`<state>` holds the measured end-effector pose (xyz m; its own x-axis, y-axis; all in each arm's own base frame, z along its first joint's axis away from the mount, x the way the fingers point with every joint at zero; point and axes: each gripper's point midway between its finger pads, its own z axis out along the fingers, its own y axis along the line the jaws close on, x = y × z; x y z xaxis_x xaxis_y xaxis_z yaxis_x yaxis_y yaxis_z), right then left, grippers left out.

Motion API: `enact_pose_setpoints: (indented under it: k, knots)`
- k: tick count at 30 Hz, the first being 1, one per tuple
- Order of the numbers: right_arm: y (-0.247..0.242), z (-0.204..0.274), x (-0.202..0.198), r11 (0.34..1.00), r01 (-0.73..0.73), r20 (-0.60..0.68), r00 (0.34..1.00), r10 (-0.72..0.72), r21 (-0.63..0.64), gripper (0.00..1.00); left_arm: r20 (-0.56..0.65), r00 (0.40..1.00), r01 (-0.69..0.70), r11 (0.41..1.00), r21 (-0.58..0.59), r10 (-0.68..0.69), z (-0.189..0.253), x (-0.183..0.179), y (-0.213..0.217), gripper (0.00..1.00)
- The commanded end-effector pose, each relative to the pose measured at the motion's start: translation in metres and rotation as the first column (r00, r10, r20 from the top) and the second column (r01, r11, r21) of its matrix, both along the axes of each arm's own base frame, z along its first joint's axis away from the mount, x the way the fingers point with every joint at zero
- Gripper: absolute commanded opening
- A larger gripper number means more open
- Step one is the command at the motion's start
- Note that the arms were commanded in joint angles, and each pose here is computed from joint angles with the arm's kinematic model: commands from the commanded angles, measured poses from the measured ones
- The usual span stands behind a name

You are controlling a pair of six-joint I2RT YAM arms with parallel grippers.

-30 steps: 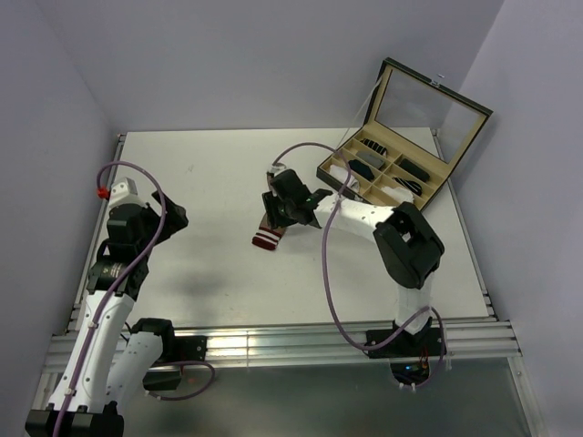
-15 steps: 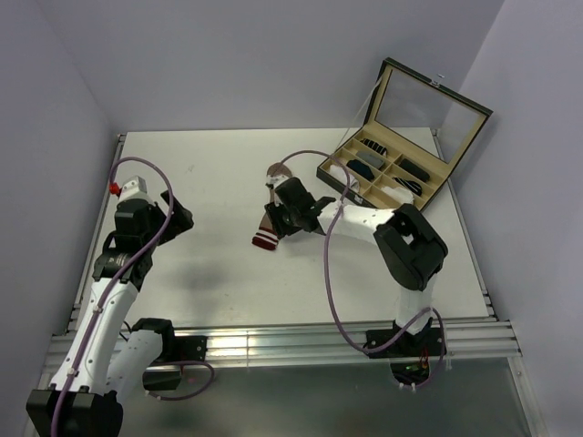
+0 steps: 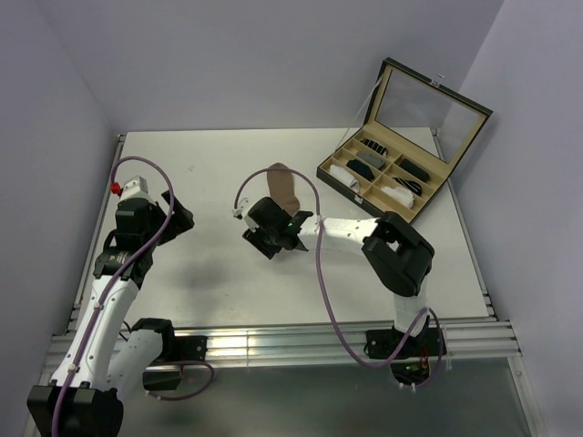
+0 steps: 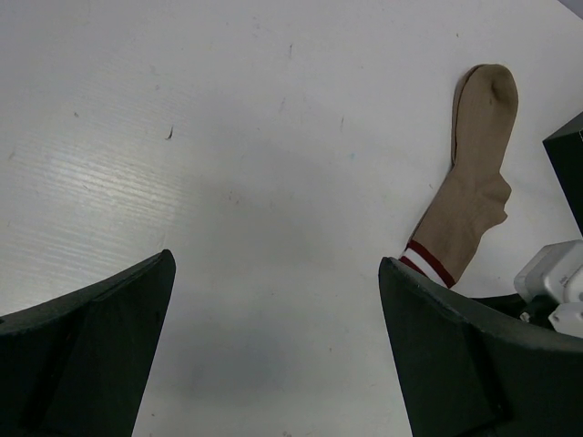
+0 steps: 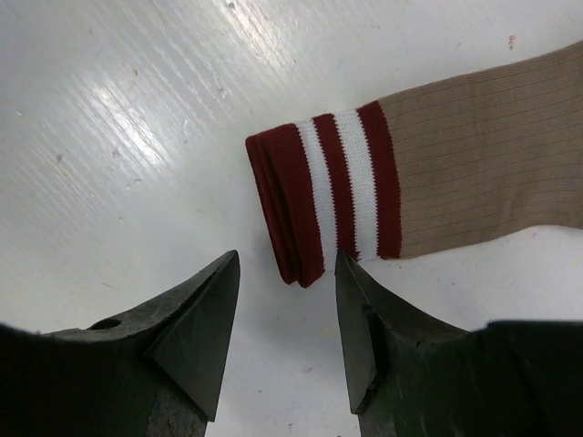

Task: Roll the socks
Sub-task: Roll the sock at the center of the board.

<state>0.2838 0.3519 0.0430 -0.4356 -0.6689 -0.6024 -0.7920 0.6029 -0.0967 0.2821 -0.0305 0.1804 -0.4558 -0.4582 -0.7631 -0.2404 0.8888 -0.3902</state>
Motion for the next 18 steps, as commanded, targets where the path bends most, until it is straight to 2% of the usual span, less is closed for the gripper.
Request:
enact_pose_setpoints:
  k: [1,14,18]
  knots:
    - [0.004,0.003,0.006,0.998,-0.032,0.052,0.998,0.034,-0.051,0.54,0.038,0.999,0.013,1.0,0.0,-0.013,0.01,0.005,-0.001,1.0]
    - [0.003,-0.027,0.0,0.99,-0.038,0.074,0.996,0.048,-0.132,0.53,0.04,0.999,0.02,1.0,-0.004,-0.02,0.01,0.005,-0.002,0.99]
    - [0.004,-0.032,-0.001,0.987,-0.044,0.09,0.994,0.058,-0.156,0.46,0.041,0.999,0.019,1.0,-0.002,-0.019,0.01,0.005,-0.002,0.99]
